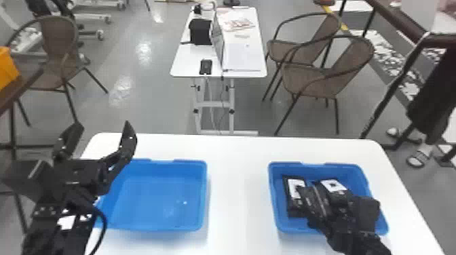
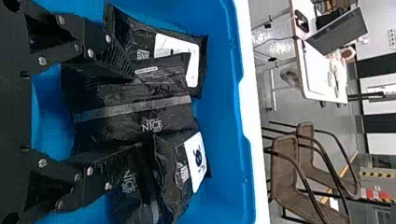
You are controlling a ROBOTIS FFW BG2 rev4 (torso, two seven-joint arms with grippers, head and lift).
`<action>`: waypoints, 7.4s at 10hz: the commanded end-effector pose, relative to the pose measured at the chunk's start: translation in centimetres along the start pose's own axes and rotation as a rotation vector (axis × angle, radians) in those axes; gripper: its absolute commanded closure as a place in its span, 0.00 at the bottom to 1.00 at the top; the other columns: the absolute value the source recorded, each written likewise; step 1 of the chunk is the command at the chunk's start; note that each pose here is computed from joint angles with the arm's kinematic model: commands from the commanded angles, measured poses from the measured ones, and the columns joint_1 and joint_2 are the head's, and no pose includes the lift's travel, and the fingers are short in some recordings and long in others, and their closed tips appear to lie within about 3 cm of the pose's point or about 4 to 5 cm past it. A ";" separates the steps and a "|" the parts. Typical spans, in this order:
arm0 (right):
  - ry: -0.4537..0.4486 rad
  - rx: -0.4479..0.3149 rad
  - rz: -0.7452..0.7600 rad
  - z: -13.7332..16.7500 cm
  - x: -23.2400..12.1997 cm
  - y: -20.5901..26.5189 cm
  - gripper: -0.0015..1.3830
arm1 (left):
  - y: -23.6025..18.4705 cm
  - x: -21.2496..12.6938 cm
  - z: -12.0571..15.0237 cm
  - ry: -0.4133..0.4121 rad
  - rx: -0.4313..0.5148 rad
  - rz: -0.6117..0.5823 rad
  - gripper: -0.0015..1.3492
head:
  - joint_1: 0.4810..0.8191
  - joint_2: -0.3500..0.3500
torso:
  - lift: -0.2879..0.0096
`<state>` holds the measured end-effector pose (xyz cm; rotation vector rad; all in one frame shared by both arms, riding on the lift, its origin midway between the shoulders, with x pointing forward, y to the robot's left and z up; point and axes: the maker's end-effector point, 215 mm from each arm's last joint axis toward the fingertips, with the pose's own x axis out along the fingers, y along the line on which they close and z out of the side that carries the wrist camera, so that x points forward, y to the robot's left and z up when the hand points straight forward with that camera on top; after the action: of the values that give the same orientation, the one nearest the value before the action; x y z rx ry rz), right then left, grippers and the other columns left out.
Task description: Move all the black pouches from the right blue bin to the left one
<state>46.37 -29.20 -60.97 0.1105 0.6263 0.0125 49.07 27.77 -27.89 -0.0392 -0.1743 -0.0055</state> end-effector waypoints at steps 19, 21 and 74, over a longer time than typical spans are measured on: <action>-0.386 -0.333 1.013 26.1 -10.2 40.3 0.92 | -8.4 4.3 -2.2 0.211 -0.514 -0.355 0.07 | 0.54 0.86 | 0.97; -0.374 -0.319 1.035 25.7 -10.4 41.2 0.92 | -8.3 4.5 -2.5 0.184 -0.497 -0.340 0.07 | 0.53 0.88 | 0.97; -0.092 0.082 0.280 5.1 -1.4 7.9 0.92 | -1.1 -0.3 -6.3 0.091 -0.050 -0.111 0.25 | 0.63 0.57 | 0.97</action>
<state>48.64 -21.96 -56.76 0.2858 0.5334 0.2419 49.80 26.56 -34.04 -0.0736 -0.0867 -0.1213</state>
